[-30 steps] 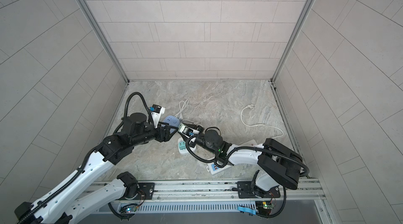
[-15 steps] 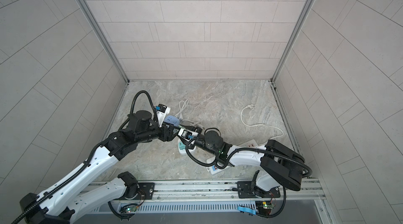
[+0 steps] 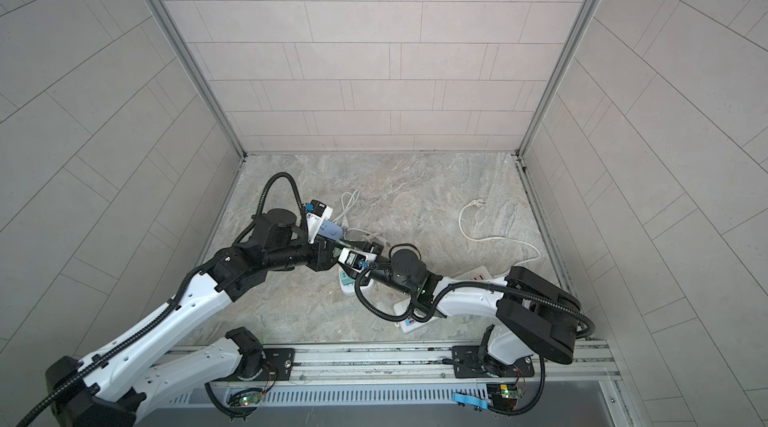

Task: Insert the plug
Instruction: 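Close the left gripper on the light green adapter held by the right gripper, then carry the adapter toward the light blue socket while the right gripper withdraws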

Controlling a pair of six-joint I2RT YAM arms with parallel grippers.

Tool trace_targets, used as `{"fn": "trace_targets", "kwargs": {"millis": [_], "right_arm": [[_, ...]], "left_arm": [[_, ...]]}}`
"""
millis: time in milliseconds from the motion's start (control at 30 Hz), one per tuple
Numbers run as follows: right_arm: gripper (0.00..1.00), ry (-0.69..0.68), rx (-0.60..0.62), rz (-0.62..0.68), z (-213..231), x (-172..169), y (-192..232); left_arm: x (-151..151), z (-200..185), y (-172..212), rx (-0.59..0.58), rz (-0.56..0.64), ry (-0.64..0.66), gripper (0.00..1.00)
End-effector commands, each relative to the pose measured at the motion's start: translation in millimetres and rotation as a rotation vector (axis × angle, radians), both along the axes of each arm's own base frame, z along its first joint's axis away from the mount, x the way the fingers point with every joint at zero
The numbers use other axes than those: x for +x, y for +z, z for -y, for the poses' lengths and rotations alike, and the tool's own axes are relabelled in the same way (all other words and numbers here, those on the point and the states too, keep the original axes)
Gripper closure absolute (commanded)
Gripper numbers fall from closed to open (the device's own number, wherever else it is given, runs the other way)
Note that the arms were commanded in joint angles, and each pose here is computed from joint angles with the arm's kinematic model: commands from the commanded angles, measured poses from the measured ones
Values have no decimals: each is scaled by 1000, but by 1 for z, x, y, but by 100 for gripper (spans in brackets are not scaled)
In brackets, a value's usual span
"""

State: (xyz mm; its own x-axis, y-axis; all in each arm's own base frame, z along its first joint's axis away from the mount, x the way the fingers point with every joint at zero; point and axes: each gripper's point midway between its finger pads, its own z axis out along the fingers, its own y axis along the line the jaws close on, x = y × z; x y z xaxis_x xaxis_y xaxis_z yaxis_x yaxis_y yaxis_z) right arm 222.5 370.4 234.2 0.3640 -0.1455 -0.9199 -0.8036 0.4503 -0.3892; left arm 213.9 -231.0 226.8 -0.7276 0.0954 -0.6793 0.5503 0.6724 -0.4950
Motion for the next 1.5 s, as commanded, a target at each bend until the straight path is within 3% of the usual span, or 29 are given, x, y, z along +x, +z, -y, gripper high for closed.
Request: {"fn": "trace_targets", "kwargs": {"millis": [0,133,167,233,333,600,800,933,1000,1067,1100,1167,1233,1333,1467], "right_arm": [[95,29,43,64,-3,-6,22],[87,26,33,71,-4,-5,19],[81,28,30,71,-4,-6,19],[57,26,25,70,-4,-5,16],[39,10,23,65,0,-5,13],[32,-85,14,18,42,-2,8],[28,-345,12,-139,112,36,13],[19,-599,5,-214,182,55,0],[7,-690,60,-244,218,59,-6],[0,-756,130,-268,246,61,-5],[0,-794,188,-287,260,64,-2],[0,-808,220,-310,270,66,-1],[0,-846,227,-332,277,72,-5],[0,-872,198,-370,275,84,-17],[1,-950,179,-416,283,100,-33]], "left_arm": [[-1,5,22,-44,43,-23,62],[1,3,23,-33,51,-9,80],[2,2,23,-32,54,-3,83],[4,1,24,-26,64,4,96],[8,-4,27,-9,92,35,100],[35,-32,45,146,239,169,100],[59,-39,53,293,368,175,100],[56,-21,56,407,527,-68,100],[65,-23,55,477,565,-78,100],[52,-12,46,554,627,-302,100],[48,-13,38,609,647,-383,100],[59,-34,20,786,670,-410,100],[61,-55,-5,932,656,-555,100],[48,-73,-29,944,557,-786,100],[51,-90,-58,1031,484,-960,100]]}}
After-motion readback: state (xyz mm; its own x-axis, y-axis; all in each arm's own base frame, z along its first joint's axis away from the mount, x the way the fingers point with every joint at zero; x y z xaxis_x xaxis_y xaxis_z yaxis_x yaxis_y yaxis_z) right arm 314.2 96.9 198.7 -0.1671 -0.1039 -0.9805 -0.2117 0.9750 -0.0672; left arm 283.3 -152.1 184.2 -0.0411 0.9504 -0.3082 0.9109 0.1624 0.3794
